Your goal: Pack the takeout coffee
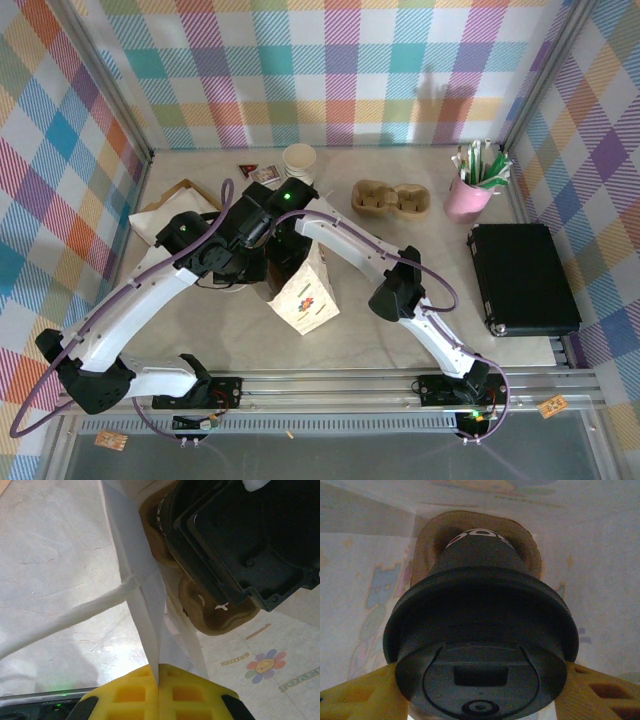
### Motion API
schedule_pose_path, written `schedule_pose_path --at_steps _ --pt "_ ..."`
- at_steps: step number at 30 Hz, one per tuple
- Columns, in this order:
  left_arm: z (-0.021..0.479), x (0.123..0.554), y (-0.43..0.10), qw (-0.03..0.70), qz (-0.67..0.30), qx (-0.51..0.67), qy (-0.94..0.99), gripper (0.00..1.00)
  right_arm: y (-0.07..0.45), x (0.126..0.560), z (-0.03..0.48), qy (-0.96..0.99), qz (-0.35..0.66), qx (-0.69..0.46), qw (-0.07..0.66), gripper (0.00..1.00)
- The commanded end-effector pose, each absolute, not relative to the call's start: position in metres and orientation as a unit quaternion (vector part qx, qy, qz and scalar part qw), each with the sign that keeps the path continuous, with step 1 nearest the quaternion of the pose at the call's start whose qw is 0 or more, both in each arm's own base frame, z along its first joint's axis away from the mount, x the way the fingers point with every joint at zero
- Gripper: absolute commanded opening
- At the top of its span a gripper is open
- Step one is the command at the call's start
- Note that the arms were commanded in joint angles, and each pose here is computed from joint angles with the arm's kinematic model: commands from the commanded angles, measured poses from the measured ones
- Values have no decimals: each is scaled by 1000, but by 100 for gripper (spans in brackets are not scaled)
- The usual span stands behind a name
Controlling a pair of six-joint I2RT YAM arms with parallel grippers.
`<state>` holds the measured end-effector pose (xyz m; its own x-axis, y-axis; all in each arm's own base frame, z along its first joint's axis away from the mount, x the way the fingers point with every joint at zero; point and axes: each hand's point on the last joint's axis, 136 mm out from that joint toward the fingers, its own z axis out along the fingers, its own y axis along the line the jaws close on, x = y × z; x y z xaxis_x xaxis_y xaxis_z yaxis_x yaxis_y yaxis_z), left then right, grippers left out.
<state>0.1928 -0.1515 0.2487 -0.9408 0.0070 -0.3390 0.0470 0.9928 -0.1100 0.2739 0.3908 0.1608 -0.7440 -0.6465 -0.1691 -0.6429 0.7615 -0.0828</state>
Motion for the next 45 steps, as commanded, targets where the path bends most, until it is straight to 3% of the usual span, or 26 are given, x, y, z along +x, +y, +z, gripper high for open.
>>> schedule_pose_path --at_steps 1,18,21,35,38,45 --pt "257 187 -161 184 -69 73 978 0 394 262 135 936 -22 -347 54 50" --pt "256 189 -165 180 -70 76 978 0 410 280 114 947 -9 -313 74 67" --pt "256 189 -166 180 -71 75 978 0 413 289 123 953 7 -288 92 64" --pt "257 187 -167 181 -69 79 978 0 414 317 135 977 51 -171 120 66" --pt "257 188 -166 184 -68 77 978 0 416 318 139 976 63 -169 121 57" --pt "258 189 -162 186 -54 77 978 0 388 307 172 969 34 -214 121 54"
